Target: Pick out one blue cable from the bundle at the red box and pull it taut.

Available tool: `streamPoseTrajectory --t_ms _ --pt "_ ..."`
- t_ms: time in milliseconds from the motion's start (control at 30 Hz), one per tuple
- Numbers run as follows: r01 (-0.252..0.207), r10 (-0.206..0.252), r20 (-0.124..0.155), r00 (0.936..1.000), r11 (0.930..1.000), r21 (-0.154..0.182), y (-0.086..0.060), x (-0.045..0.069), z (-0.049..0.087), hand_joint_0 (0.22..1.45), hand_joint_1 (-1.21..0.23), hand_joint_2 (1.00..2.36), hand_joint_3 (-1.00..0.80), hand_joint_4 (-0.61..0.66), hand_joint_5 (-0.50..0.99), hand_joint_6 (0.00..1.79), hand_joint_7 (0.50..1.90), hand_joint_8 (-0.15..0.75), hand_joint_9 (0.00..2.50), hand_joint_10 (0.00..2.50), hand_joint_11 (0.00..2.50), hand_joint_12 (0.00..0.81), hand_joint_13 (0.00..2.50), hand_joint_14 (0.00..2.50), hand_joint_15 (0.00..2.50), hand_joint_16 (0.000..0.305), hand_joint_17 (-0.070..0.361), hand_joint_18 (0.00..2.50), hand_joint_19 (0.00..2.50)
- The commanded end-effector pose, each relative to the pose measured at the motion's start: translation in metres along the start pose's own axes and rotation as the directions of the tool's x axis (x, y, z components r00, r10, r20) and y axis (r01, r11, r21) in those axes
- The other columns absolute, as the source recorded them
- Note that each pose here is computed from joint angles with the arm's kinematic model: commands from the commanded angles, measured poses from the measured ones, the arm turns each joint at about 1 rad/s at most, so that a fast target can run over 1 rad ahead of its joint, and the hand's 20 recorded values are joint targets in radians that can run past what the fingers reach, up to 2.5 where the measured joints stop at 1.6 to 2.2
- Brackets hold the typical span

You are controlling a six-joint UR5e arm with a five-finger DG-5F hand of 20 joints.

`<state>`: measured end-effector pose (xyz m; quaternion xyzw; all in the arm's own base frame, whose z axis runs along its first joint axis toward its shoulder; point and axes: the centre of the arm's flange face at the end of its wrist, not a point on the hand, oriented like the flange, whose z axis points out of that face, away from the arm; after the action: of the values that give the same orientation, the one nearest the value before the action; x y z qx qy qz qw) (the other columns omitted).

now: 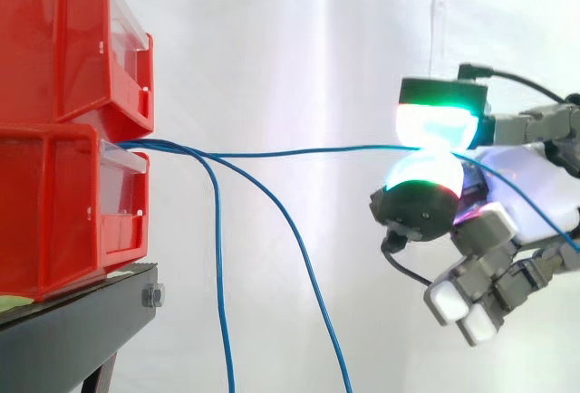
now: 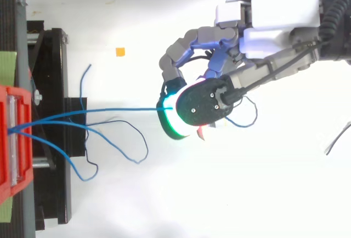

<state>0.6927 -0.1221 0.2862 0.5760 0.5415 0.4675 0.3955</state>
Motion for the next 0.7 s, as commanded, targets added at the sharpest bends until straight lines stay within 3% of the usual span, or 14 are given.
streamPoseTrajectory --t_ms 0,133,233,667 --pt "0.006 -0.005 0.031 0.9995 0.9989 -0.046 -0.0008 -0.0027 0.0038 0.68 -0.7 1.03 -0.13 -0.26 -0.21 0.93 1.32 0.236 1.06 0.02 0.71 0.277 0.75 0.01 0.34 0.031 0.071 0.45 0.52" --pt "0.008 -0.002 0.084 0.9965 0.9972 -0.074 0.0026 -0.0052 0.0063 0.66 -0.69 1.03 -0.22 -0.14 -0.22 0.91 1.26 0.228 1.06 0.02 0.71 0.277 0.75 0.01 0.34 0.036 0.081 0.41 0.48" --pt "0.009 -0.001 0.101 0.9949 0.9972 -0.075 0.0017 -0.0051 0.0071 0.65 -0.69 1.03 -0.22 -0.15 -0.22 0.91 1.27 0.227 1.06 0.02 0.72 0.277 0.75 0.01 0.35 0.035 0.079 0.41 0.49" --pt "0.009 -0.001 0.11 0.994 0.9969 -0.079 0.0014 -0.0043 0.0077 0.65 -0.69 1.03 -0.16 -0.17 -0.2 0.92 1.3 0.224 1.12 0.02 0.73 0.225 0.73 0.02 0.43 0.021 0.048 0.27 0.53"
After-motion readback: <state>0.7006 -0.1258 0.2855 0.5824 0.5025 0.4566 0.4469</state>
